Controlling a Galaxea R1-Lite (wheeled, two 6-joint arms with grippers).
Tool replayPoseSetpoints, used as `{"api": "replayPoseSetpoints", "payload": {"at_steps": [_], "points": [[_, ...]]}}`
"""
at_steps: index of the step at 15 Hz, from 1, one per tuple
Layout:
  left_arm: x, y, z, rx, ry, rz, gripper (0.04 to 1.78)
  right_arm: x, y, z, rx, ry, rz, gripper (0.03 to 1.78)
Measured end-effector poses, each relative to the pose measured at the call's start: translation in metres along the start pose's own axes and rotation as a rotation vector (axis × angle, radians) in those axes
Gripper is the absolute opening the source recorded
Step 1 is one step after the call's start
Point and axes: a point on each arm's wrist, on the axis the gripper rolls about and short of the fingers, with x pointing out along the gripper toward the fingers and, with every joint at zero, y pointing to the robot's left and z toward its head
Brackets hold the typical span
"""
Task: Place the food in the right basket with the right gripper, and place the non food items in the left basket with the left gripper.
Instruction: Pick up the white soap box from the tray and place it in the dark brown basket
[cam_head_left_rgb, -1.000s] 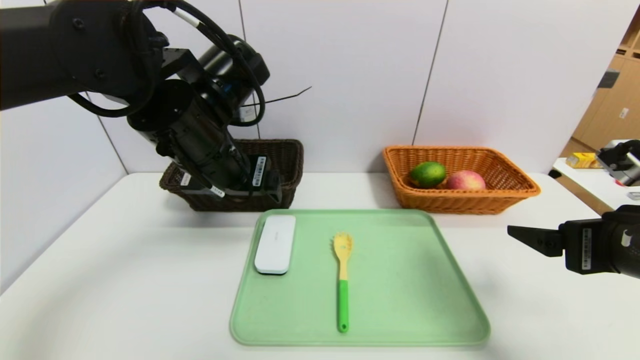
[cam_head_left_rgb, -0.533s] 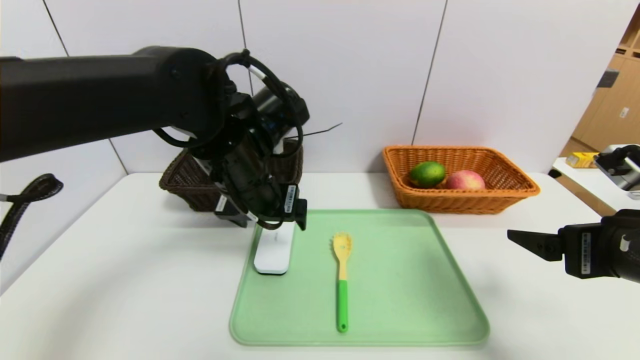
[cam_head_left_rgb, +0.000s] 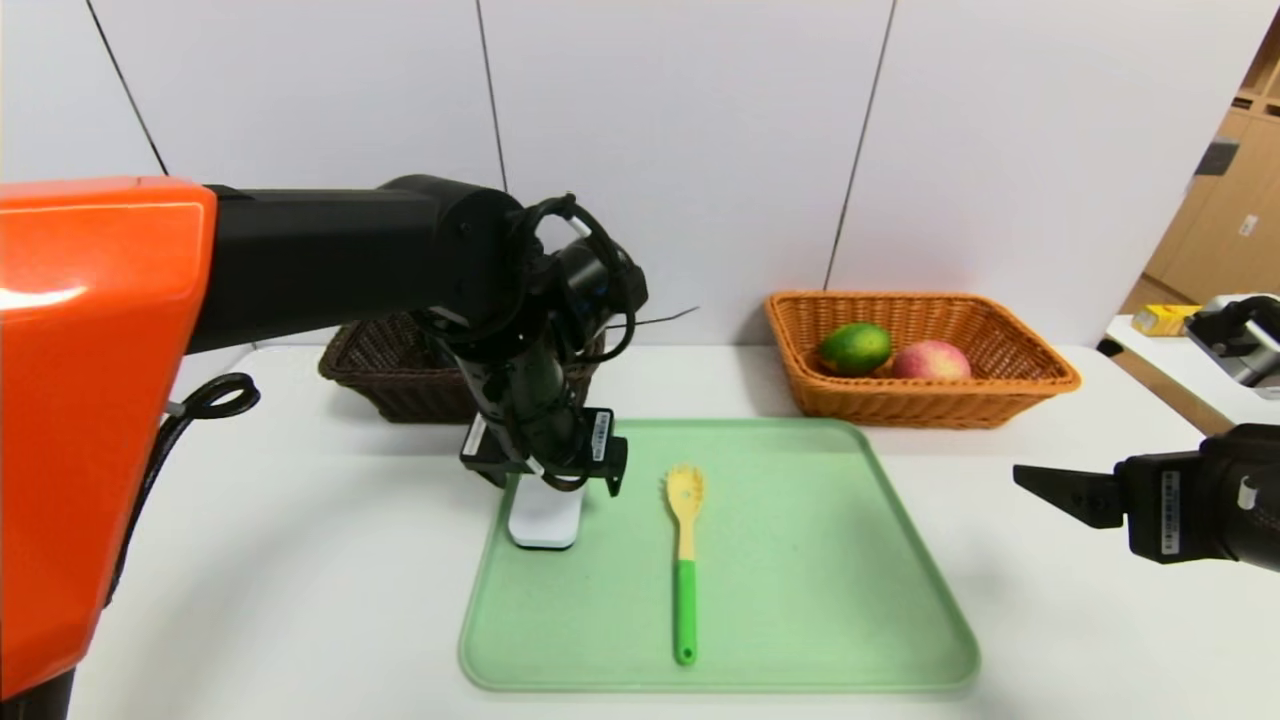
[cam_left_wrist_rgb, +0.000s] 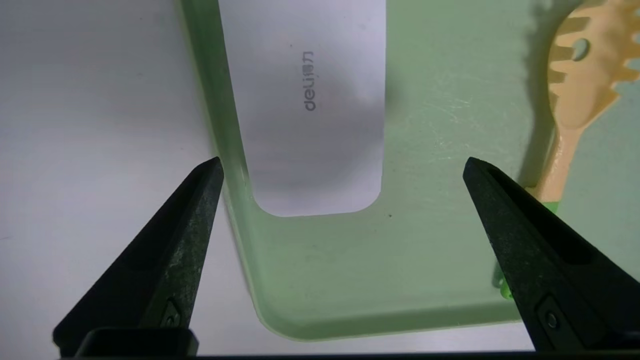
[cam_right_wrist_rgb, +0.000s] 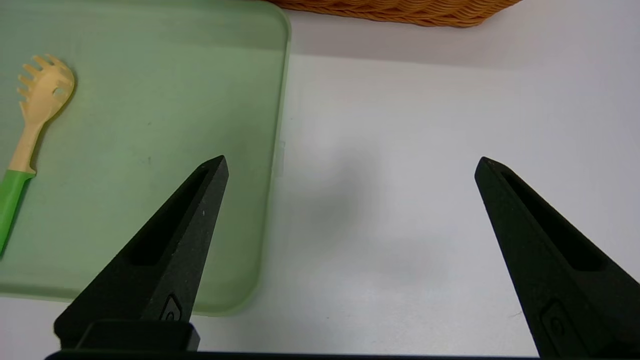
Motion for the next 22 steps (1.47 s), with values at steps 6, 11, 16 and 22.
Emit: {"api": "replayPoseSetpoints", "payload": {"at_steps": [6,11,16,22], "points": [[0.019,-0.003,0.004,-0.005,-0.022,0.069,1.69,0.001,0.0,-0.003,-0.004,0.009,0.0,1.7],[0.026,-0.006,0.006,-0.009,-0.035,0.063,1.69,0.0,0.0,-0.007,-0.01,0.018,0.005,1.7],[0.034,-0.008,0.007,-0.004,-0.022,0.069,1.69,-0.005,0.0,-0.009,-0.009,0.007,0.01,1.7],[0.045,-0.01,0.008,-0.002,-0.016,0.074,1.69,-0.009,-0.001,-0.012,-0.008,-0.002,0.013,1.7]]}}
